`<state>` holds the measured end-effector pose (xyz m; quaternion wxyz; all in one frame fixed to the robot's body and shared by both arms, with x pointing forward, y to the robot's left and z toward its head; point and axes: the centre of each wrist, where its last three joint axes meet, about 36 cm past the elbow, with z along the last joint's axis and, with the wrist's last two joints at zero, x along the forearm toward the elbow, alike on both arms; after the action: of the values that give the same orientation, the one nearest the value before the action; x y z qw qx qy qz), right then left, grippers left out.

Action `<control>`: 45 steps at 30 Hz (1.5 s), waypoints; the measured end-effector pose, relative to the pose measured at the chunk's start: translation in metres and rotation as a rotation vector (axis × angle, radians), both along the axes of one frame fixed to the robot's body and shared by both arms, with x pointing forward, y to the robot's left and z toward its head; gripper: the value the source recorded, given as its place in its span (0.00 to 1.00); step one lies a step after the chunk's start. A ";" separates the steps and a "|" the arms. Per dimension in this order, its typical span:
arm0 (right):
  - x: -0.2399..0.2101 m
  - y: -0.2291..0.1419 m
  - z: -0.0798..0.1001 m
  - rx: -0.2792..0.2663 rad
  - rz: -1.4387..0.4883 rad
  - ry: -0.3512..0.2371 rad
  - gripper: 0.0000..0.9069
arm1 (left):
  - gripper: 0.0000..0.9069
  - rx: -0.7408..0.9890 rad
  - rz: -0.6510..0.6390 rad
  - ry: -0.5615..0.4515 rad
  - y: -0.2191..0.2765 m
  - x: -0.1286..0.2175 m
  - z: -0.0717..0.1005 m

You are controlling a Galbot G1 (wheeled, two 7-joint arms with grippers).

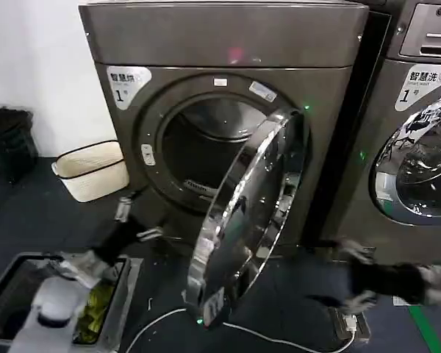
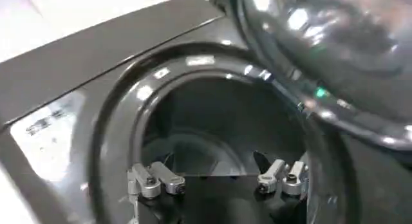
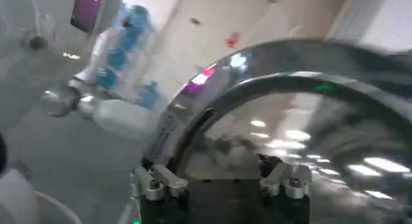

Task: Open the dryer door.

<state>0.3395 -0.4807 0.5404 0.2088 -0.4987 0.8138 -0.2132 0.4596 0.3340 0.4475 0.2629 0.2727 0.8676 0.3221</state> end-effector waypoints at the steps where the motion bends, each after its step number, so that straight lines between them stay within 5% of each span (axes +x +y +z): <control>1: -0.016 -0.008 -0.001 -0.004 -0.078 -0.020 1.00 | 1.00 -0.001 -0.023 0.001 -0.007 0.004 -0.001; 17: -0.213 -0.078 -0.019 -0.047 -1.616 -0.299 1.00 | 1.00 -0.012 -0.317 0.002 -0.113 0.059 -0.014; 24: -0.274 -0.087 -0.013 0.073 -2.263 -0.375 1.00 | 1.00 -0.012 -0.410 0.012 -0.155 0.076 -0.014; 28: -0.317 -0.095 -0.019 0.023 -2.454 -0.482 1.00 | 1.00 -0.010 -0.468 0.015 -0.183 0.081 -0.013; 32: -0.368 -0.103 -0.028 0.017 -2.581 -0.527 1.00 | 1.00 -0.008 -0.512 0.017 -0.210 0.086 -0.010; 45: -0.443 -0.115 0.007 -0.019 -2.870 -0.559 1.00 | 1.00 -0.003 -0.652 0.036 -0.316 0.102 0.003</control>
<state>-0.1035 -0.5958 0.5478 -0.0339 0.7792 0.5337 -0.3270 0.5616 0.0179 0.4509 0.3371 0.5414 0.7397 0.2148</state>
